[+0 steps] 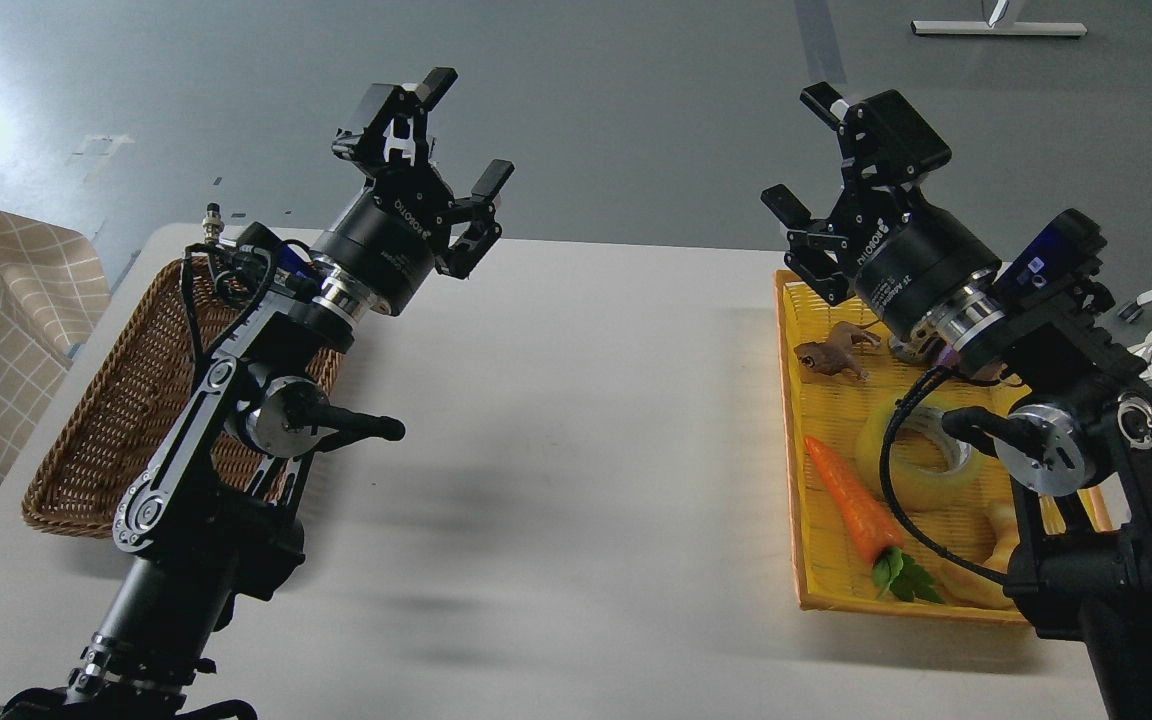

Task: Place and transfer tape with both arms
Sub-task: 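Raise the right gripper up and away from the yellow tray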

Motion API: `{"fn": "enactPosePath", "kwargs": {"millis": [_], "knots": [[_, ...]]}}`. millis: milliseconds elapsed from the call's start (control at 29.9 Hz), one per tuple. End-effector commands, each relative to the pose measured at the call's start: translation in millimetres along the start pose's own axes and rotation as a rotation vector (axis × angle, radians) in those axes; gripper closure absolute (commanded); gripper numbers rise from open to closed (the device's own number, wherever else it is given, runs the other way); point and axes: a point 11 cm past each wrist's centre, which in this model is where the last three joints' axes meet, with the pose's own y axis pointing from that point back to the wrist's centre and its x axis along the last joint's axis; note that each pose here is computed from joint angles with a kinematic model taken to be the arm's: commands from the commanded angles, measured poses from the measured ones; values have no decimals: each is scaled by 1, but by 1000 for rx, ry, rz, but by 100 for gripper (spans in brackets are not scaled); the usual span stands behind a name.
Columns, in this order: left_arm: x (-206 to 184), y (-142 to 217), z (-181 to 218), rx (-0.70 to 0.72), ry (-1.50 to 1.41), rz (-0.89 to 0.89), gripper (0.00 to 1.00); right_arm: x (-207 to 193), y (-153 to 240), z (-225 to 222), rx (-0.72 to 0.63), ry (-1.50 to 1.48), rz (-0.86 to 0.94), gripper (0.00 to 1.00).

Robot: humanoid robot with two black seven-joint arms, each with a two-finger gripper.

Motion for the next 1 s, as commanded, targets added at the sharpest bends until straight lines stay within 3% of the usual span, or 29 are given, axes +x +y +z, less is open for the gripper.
{"fn": "enactPosePath", "kwargs": {"millis": [0, 969], "knots": [[0, -1, 0, -1, -1, -3, 2, -6, 0, -7, 20, 12, -40, 0], [-1, 1, 0, -1, 0, -8, 2, 12, 8, -14, 46, 18, -13, 0]]}}
